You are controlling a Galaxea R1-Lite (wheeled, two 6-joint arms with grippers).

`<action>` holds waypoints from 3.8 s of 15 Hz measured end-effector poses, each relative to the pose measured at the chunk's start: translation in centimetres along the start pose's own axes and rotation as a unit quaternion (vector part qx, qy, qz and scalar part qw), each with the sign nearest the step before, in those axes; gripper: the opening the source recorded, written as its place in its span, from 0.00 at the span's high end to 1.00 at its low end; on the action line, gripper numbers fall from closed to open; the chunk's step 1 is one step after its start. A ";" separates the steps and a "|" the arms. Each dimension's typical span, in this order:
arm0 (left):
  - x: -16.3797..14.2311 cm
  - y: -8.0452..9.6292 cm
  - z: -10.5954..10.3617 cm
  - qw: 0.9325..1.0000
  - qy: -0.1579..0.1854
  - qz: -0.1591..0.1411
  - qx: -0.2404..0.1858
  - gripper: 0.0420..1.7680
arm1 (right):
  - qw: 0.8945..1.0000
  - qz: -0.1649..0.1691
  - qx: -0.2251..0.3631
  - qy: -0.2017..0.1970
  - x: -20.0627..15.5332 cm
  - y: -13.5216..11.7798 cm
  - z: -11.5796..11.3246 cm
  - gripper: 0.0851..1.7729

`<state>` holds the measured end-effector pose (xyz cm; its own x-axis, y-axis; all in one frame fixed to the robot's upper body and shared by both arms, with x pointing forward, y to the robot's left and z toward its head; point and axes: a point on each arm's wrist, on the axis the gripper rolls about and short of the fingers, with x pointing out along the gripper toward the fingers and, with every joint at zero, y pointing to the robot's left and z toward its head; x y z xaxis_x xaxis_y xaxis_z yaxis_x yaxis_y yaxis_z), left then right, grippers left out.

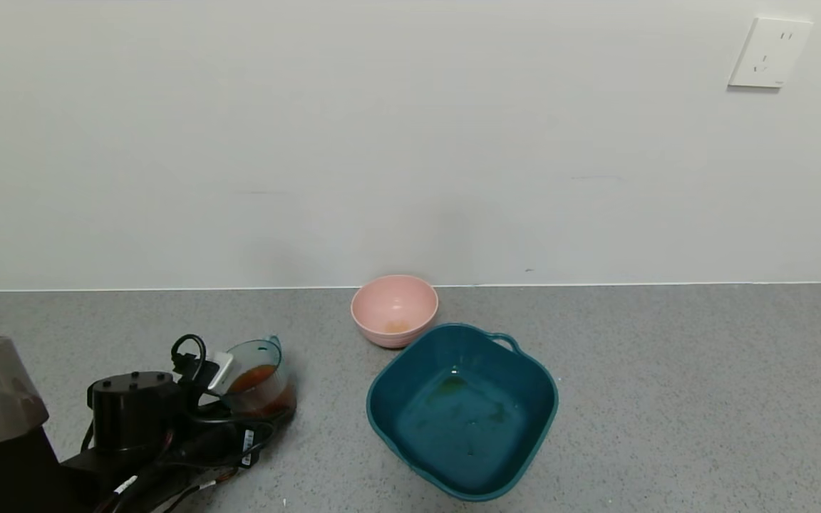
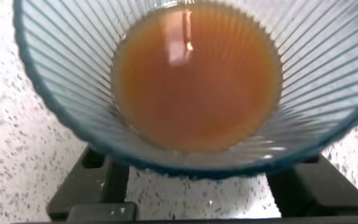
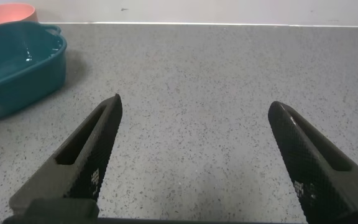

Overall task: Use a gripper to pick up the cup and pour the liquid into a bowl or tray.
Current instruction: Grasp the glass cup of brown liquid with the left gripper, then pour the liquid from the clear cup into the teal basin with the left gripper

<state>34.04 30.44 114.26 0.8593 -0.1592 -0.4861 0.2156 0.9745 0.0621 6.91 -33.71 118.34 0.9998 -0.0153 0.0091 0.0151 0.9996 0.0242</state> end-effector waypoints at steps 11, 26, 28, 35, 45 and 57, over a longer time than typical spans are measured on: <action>-0.7 0.5 1.8 1.000 -0.008 0.011 0.014 0.32 | 1.000 0.000 0.000 0.000 0.0 0.0 0.0 0.04; -8.4 -3.2 14.8 0.984 -0.006 -0.009 0.179 0.33 | 1.000 0.000 0.000 0.000 0.0 0.0 0.0 0.04; -8.6 -4.7 14.7 0.979 0.000 -0.020 0.203 0.33 | 1.000 0.000 0.000 0.000 0.0 0.0 0.0 0.04; -9.1 -10.0 14.9 0.964 0.003 -0.048 0.263 0.33 | 1.000 0.000 0.000 0.000 0.0 0.0 0.0 0.04; -6.3 -13.8 14.8 0.932 0.058 -0.049 0.355 0.33 | 1.000 0.000 0.000 0.000 0.0 0.0 0.0 0.04; -4.3 -14.8 16.9 0.838 0.082 -0.007 0.539 0.33 | 1.000 0.000 0.000 0.000 0.0 0.0 0.0 0.04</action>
<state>34.99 14.06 130.12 0.7965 -0.0600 -0.6016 0.5957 0.2486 0.7638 6.91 -33.71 118.34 0.9998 -0.0157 0.0091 0.0155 0.9996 0.0242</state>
